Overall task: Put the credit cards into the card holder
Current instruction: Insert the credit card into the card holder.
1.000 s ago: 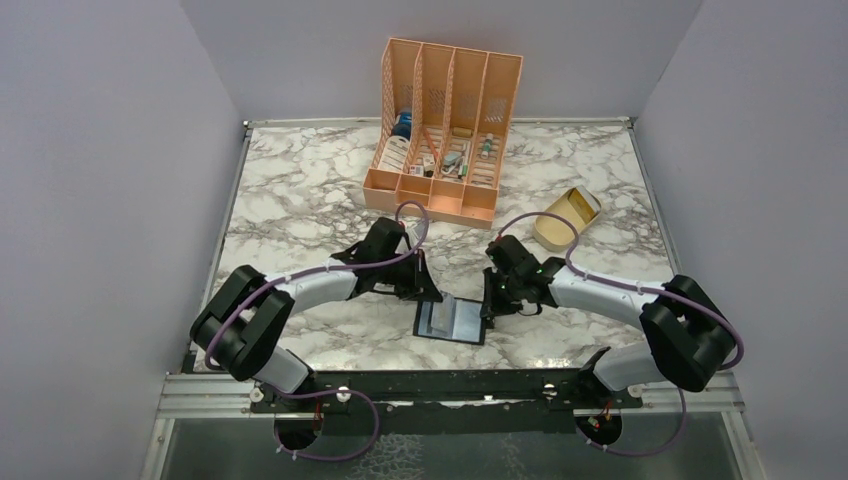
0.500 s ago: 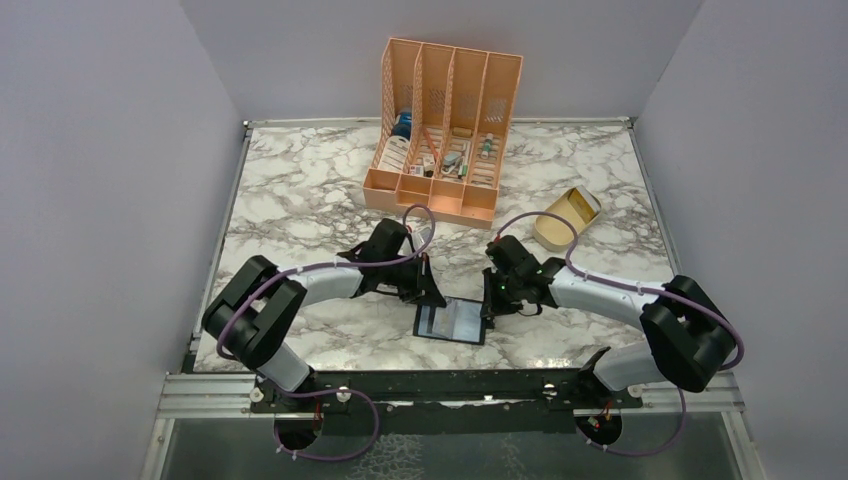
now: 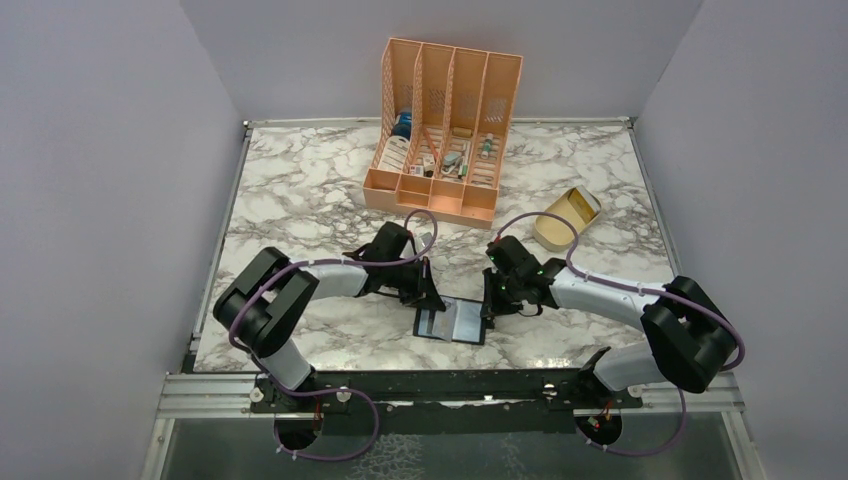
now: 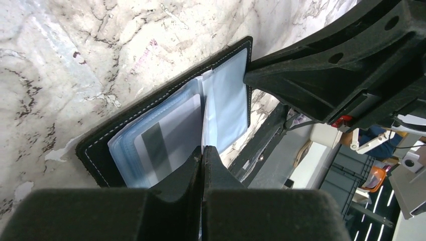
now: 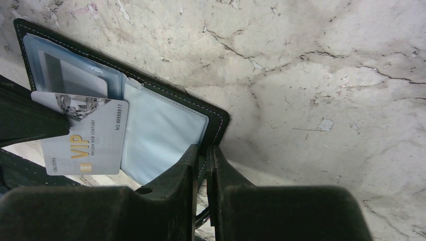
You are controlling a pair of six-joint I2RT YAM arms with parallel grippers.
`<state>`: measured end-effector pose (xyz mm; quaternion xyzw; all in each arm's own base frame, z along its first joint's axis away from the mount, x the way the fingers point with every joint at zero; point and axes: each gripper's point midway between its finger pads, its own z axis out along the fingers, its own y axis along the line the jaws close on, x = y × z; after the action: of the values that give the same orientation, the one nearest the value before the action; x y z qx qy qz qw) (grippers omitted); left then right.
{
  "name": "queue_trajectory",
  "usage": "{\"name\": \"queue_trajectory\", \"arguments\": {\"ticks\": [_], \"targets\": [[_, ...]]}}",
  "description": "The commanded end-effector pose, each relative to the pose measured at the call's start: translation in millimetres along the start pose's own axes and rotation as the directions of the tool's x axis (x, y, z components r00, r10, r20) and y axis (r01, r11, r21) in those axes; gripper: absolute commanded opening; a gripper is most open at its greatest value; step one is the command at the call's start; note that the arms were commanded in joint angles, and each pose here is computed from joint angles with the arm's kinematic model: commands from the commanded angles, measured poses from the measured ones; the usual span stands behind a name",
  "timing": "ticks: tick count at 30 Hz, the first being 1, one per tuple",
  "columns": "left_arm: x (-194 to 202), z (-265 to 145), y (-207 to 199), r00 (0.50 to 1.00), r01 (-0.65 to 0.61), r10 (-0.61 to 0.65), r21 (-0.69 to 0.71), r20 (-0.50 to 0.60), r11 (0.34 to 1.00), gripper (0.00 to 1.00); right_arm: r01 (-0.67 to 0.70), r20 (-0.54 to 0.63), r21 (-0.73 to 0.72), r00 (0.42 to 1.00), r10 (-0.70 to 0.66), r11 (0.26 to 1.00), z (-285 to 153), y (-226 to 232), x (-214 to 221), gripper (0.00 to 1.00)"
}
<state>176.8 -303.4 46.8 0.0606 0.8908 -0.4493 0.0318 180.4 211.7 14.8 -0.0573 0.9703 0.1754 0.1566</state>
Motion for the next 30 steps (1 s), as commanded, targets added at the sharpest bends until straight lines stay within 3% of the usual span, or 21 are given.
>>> {"name": "queue_trajectory", "arguments": {"ticks": [1, 30], "targets": [[-5, 4, -9, 1.0, -0.02, 0.021, 0.046, -0.014, 0.999, 0.0, 0.025, 0.017, 0.071, 1.0, -0.027, 0.997, 10, -20, 5, 0.11], [-13, 21, 22, 0.999, -0.013, 0.014, -0.05, 0.029, 0.999, 0.0, 0.023, 0.0, 0.059, 1.0, -0.023, 0.998, 14, -18, 9, 0.1]]}}
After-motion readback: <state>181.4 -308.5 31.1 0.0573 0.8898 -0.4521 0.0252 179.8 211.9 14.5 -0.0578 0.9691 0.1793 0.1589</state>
